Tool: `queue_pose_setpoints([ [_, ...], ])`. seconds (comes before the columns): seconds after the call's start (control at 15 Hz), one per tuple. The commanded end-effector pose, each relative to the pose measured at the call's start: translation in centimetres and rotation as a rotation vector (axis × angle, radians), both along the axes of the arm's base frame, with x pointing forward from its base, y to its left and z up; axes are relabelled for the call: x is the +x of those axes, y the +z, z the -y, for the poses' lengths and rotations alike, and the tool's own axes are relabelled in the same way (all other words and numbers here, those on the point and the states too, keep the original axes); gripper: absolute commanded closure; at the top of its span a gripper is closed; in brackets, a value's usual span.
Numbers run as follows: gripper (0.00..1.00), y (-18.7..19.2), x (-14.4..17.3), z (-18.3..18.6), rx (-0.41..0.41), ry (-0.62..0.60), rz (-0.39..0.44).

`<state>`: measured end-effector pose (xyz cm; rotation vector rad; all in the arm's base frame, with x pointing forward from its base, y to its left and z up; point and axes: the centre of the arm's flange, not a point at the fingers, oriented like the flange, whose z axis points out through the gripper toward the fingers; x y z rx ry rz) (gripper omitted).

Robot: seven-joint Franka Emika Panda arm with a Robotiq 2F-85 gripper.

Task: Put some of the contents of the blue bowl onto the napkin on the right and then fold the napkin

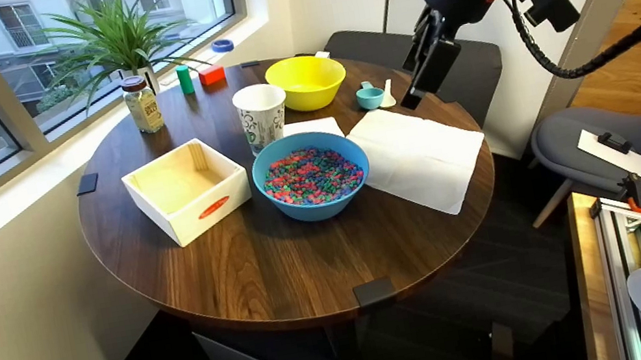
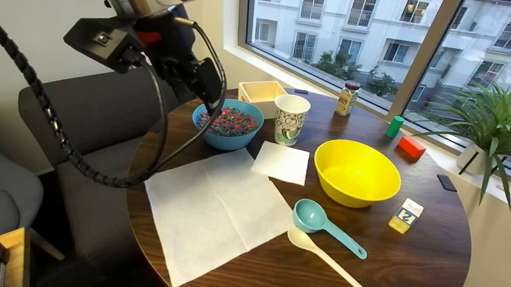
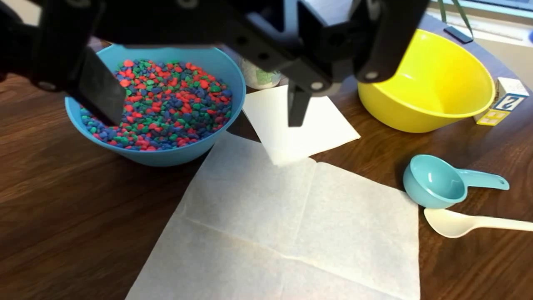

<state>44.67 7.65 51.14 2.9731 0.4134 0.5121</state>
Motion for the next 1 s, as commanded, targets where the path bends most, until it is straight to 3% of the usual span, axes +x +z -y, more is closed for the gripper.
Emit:
queue_pose_setpoints([
  [0.0, 0.0, -0.7, 1.8, -1.3, 0.017, -0.003, -0.017],
  [0.47, 0.0, -3.0, 6.4, -5.3, 0.037, -0.037, -0.046],
  [0.93, 0.0, -6.1, 10.1, -6.2, 0.133, -0.097, -0.045],
])
